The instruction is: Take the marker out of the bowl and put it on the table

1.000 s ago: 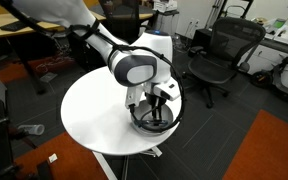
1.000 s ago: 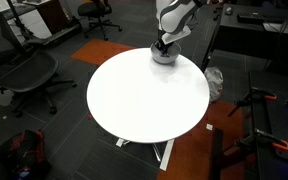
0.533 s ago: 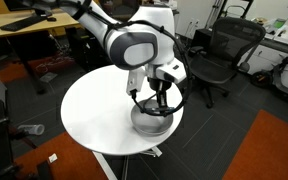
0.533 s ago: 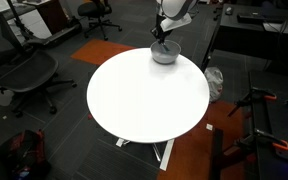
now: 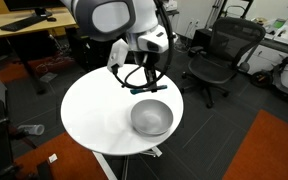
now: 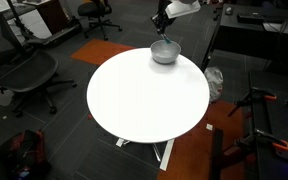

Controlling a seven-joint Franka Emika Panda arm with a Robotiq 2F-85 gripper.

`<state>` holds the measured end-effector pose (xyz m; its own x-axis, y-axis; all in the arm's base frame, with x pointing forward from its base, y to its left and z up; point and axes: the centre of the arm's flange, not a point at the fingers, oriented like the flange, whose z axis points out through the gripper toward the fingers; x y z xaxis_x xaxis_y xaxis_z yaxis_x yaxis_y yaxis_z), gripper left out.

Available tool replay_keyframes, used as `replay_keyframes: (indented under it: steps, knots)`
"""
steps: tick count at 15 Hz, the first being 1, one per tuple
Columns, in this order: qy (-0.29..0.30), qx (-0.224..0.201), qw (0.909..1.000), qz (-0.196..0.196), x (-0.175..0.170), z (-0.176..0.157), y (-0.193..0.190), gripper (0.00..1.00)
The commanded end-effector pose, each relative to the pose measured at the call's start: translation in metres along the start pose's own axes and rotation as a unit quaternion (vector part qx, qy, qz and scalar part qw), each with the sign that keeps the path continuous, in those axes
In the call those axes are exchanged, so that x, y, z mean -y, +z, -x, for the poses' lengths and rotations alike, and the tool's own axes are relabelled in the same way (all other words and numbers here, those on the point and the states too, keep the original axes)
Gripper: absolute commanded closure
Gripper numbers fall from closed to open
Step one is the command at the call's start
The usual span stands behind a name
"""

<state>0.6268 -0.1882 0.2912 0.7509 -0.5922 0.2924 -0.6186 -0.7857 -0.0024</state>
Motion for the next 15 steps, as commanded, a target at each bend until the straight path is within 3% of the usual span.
replay_keyframes:
  steps: [1,9,15]
  knots:
    - [-0.015,-0.016,0.9997,-0.006,0.001,0.059,-0.05,0.95]
    - [0.009,-0.025,0.9988,0.042,0.009,0.154,-0.088,0.95]
    - [0.021,0.001,0.9986,0.049,0.018,0.196,-0.086,0.95]
